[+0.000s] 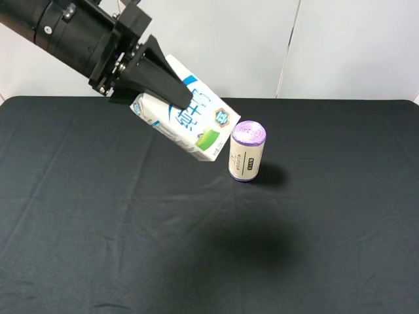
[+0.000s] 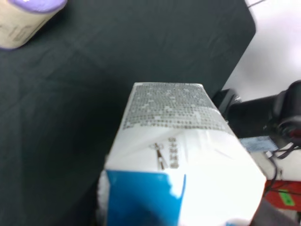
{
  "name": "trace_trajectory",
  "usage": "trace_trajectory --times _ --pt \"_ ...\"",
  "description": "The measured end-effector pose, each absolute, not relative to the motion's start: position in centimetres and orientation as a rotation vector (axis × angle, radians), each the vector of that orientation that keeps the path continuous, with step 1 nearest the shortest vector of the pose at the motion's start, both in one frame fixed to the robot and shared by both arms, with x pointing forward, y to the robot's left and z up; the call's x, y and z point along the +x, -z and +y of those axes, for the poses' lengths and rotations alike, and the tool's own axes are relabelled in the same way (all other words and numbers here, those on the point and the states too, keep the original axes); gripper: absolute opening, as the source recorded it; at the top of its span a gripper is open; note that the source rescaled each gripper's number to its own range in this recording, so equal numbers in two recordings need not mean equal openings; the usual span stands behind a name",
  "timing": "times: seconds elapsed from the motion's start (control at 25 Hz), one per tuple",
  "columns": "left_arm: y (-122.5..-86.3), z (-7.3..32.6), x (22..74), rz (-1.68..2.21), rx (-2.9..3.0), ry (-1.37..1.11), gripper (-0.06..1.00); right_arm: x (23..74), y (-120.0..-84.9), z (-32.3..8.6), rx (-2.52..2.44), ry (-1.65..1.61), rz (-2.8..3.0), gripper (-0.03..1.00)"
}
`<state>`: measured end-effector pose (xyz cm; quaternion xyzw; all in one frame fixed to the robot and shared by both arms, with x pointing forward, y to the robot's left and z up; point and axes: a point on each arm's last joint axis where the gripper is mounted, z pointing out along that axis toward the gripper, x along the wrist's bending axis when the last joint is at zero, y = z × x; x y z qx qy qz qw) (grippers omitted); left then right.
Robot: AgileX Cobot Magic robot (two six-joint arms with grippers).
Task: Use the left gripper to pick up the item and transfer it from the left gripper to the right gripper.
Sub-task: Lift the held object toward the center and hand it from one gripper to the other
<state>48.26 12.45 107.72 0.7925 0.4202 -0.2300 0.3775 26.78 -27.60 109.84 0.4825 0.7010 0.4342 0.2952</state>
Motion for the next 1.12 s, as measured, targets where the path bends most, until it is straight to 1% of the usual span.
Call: trace_trajectory --times 0.24,0.44,0.88,1.12 --pt "-107.8 12.4 48.4 1.081 2.009 0.574 0.01 28.3 -111.2 -26.4 1.038 -1.2 2.064 1.0" --pt "-107.8 12.4 48.6 1.088 1.998 0.556 0.01 30.3 -111.6 -24.7 0.874 -1.165 2.219 1.0" --pt "-107.8 12.4 48.6 1.089 1.997 0.554 0.01 35.4 -113.2 -18.5 0.61 -1.106 2.376 1.0" --pt "-107.8 12.4 49.0 1.117 1.971 0.514 0.01 36.6 -112.7 -15.2 0.503 -1.101 2.431 1.0"
